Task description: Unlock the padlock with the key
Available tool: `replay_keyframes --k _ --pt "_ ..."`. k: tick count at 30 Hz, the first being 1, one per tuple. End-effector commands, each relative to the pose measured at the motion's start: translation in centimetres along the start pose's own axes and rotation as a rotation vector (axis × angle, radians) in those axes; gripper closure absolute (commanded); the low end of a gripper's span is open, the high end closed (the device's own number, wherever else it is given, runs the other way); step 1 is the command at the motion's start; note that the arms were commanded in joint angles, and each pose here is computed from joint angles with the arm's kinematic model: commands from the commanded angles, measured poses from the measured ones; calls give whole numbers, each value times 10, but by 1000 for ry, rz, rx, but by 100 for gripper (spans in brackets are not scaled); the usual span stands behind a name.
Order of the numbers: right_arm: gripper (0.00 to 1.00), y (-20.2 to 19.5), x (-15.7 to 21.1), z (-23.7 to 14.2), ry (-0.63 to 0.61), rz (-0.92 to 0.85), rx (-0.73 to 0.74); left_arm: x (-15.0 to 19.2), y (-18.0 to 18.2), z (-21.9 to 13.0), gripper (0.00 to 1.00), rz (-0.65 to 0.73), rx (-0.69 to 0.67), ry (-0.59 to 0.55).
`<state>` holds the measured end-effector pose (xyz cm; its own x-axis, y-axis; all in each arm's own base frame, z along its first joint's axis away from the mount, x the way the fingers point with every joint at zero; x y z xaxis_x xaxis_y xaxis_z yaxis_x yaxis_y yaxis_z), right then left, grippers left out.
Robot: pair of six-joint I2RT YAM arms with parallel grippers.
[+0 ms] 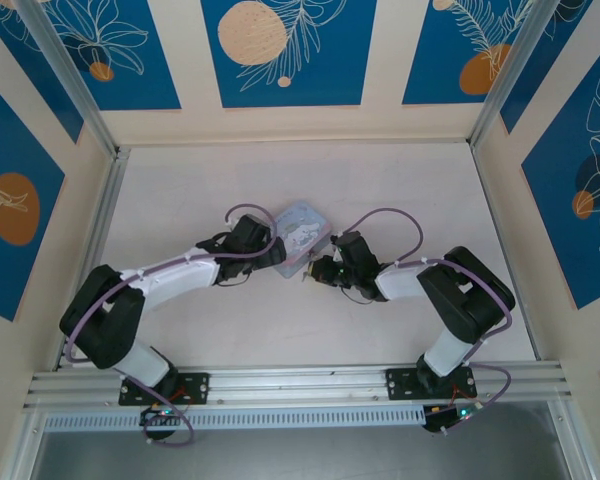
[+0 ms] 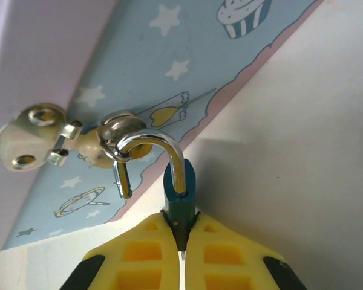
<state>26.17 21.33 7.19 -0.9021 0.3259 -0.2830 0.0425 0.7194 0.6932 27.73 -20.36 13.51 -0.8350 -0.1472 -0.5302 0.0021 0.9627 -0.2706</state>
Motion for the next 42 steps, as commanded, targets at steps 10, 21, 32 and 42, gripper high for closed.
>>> replay_keyframes --k 10,21,32,42 --pt "100 6 -13 -11 -39 139 -64 23 -4 15 0 61 -74 51" --pt "100 8 -60 -18 -134 233 -51 37 -1 26 0 60 -76 102" --pt "100 -9 -79 -51 -111 242 -105 35 -4 32 0 56 -69 105" --pt "100 -28 -18 -67 -35 269 -117 -1 -14 33 0 88 -57 78"
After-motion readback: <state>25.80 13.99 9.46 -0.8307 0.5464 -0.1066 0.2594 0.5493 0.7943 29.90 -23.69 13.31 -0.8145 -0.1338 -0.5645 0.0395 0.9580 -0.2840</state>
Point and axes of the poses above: each hand's point on the last joint's axis, 136 mm out from that joint toward the fingers, its own z axis out along the fingers, its own y axis along the line the jaws close on, x = y × z, the point moved 7 cm from there along -z, back along the fingers, and after that the axes turned 6 degrees about z, right-handed, at the moved point
